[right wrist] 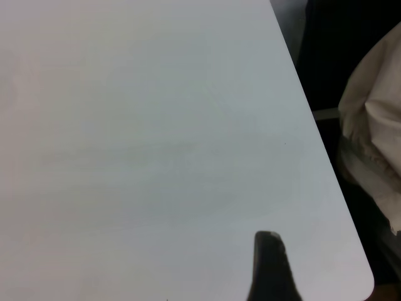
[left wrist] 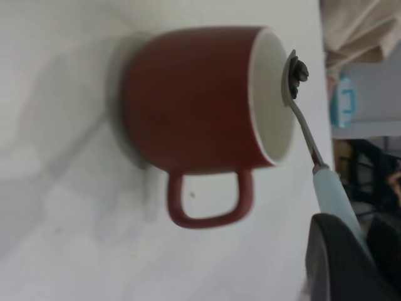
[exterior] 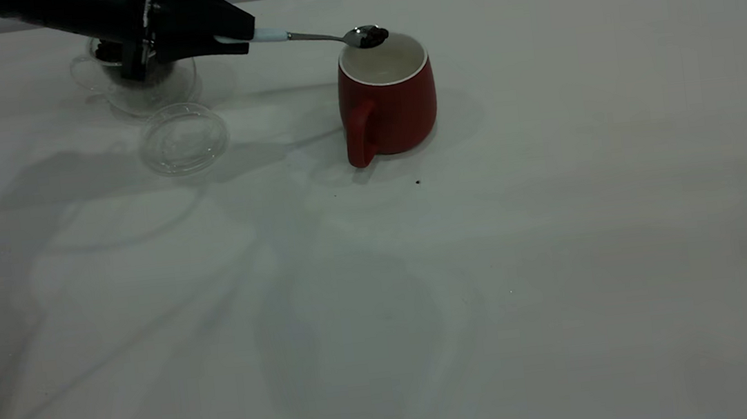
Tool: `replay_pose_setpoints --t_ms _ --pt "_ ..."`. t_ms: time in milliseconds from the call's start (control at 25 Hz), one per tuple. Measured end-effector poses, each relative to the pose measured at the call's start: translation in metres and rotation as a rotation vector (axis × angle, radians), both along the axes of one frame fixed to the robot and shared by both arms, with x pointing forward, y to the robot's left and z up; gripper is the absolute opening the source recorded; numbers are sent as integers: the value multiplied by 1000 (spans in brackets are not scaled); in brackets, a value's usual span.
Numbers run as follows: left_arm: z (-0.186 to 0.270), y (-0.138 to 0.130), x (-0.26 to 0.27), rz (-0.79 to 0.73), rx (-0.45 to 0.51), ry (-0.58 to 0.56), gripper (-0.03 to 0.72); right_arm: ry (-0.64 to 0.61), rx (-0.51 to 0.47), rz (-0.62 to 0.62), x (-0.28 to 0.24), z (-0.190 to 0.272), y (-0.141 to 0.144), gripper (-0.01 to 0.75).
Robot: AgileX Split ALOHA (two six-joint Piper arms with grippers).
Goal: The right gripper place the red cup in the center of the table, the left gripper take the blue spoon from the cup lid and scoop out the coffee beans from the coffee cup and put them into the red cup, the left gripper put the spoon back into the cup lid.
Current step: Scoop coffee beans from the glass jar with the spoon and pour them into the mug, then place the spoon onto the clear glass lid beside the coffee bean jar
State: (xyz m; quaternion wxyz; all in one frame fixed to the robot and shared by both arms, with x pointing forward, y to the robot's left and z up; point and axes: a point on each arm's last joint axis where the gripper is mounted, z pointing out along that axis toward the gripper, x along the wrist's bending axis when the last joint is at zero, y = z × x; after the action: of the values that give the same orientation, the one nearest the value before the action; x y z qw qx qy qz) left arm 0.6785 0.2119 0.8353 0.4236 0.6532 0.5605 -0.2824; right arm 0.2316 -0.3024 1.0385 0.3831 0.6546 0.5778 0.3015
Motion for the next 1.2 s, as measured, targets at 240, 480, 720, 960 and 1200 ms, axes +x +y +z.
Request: replay_pose_setpoints --t_ms 240,480,720,960,1200 --pt "-4 -6 3 -58 75 -174 125 0 0 0 0 0 0 532" --pt "-5 -17 3 -150 114 -331 125 0 0 0 0 0 0 532" --pt "-6 -16 5 -160 138 -400 124 0 0 0 0 0 0 532" --pt "2 -12 9 -77 95 -348 124 0 0 0 0 0 0 532" --pt "44 33 14 23 32 -287 124 0 0 0 0 0 0 532"
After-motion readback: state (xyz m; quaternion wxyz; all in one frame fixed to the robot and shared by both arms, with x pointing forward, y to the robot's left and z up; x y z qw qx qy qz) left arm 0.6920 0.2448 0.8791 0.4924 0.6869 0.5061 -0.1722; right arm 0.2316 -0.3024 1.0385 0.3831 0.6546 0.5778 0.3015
